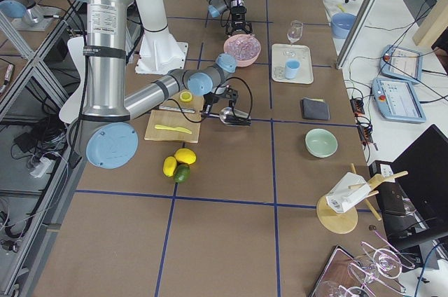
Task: Put ice in cup with scoop
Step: 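Lower the scoop onto the table and open the right gripper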
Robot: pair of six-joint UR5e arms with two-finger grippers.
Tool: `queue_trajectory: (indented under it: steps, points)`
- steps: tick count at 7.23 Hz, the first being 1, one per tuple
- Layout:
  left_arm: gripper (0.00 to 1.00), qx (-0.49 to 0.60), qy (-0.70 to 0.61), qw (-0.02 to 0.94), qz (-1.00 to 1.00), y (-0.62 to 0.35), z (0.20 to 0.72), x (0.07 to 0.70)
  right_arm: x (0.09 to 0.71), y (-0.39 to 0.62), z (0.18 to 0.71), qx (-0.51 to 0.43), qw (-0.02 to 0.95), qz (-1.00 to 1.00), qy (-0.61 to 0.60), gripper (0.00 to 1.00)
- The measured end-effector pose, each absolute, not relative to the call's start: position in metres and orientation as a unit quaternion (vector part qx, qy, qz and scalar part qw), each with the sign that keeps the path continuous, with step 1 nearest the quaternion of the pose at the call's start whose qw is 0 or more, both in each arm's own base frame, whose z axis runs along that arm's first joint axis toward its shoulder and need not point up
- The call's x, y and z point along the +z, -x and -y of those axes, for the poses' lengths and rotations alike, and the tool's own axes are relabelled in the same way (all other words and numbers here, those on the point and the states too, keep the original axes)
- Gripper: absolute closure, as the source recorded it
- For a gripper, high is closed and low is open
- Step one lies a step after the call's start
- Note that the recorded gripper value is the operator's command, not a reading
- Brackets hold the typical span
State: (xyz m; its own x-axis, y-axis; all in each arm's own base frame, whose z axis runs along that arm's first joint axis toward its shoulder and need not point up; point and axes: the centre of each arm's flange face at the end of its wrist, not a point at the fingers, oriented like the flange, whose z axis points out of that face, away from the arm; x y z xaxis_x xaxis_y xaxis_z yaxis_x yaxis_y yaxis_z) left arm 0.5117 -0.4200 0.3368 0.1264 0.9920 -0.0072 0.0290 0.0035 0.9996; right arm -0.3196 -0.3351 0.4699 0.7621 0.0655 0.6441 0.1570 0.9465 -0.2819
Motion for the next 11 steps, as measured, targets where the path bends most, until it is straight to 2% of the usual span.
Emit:
queue_trajectory:
  steps: [4,5,6,11]
  points:
    - [0.0,0.458,-0.537,0.524,-0.476,-0.511,0.42,0.336,0.474,0.338,0.332,-0.041,0.924,0.344,0.163,1.0]
    - [0.0,0.458,-0.537,0.524,-0.476,-0.511,0.42,0.336,0.474,0.341,0.332,-0.044,0.924,0.344,0.163,0.15]
    - [0.0,0.458,-0.537,0.524,-0.477,-0.511,0.42,0.336,0.472,0.344,0.333,-0.045,0.923,0.345,0.161,0.0]
    - [0.0,0.457,-0.538,0.523,-0.477,-0.511,0.42,0.334,0.464,0.334,0.351,-0.022,0.927,0.348,0.141,0.0]
